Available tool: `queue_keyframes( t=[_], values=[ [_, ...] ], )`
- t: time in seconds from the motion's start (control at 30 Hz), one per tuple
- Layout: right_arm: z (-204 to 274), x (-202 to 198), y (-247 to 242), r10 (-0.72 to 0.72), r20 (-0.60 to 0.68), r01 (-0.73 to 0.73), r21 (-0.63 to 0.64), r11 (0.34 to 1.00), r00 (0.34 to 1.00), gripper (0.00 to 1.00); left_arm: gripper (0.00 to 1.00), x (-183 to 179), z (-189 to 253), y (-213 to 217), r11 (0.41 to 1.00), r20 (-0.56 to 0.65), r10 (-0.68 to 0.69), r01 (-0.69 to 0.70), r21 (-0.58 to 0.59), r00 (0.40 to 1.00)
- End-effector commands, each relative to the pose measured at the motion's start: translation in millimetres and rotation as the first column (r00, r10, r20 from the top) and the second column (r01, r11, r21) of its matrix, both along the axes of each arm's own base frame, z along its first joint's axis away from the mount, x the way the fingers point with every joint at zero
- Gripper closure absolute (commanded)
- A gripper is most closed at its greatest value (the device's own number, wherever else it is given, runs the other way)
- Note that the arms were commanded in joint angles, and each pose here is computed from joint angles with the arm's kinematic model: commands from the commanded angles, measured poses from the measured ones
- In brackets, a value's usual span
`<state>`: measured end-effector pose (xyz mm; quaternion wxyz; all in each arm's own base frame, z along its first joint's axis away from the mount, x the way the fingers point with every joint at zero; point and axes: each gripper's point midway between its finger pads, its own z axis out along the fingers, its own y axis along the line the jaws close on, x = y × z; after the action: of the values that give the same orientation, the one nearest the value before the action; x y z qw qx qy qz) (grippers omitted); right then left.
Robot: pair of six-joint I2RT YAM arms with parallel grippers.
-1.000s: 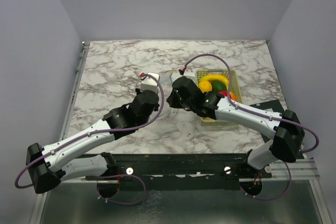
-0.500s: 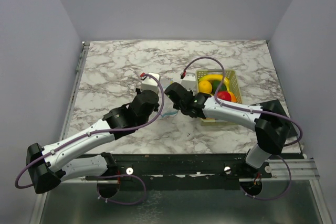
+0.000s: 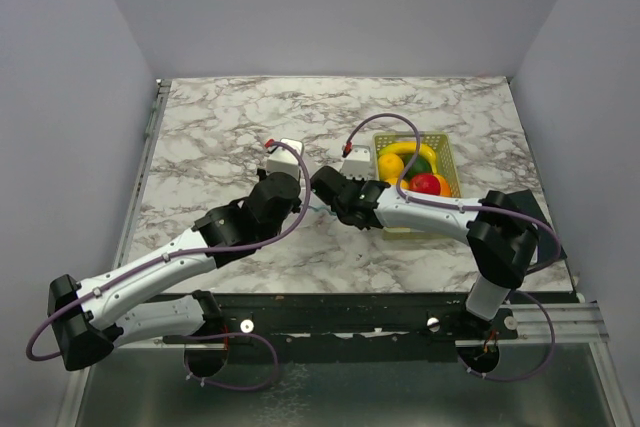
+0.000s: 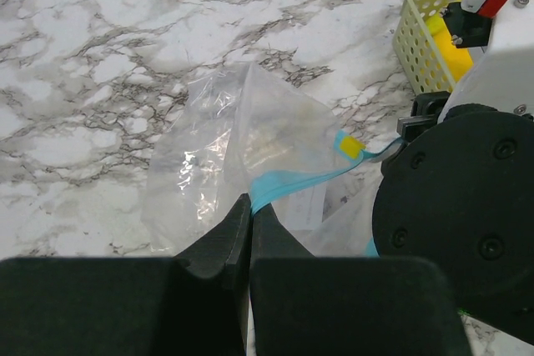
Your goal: Place the food in the zip-top bag and seal the zipper
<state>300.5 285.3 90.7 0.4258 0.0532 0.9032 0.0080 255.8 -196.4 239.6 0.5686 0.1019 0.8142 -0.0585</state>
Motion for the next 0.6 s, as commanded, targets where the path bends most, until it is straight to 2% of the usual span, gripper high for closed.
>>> queue_keyframes(
  t=[0.0,0.13,0.4,0.57],
  values=[
    [-1,0,-4,0.003,0.009,-0.002,-0.012,1.000,1.000,0.99,1.00,3,3,4,1.000,0.012,0.018,-0.018,0.011,1.000],
    [8,2,13,0.061,0.006,-0.061,0.040,0.997,0.998,0.99,1.00,4,-3,0,1.000,-0.004,0.007,-0.007,0.027,1.000],
    [29,3,47,0.179,0.014,-0.180,0.136,0.974,0.984,0.85,1.00,5,-8,-2,0.999,-0.014,0.006,-0.005,0.040,1.000],
    [48,0,55,0.223,0.034,-0.225,0.179,0.958,0.974,0.69,1.00,6,-12,-4,0.999,-0.024,0.007,-0.005,0.052,1.000]
  ],
)
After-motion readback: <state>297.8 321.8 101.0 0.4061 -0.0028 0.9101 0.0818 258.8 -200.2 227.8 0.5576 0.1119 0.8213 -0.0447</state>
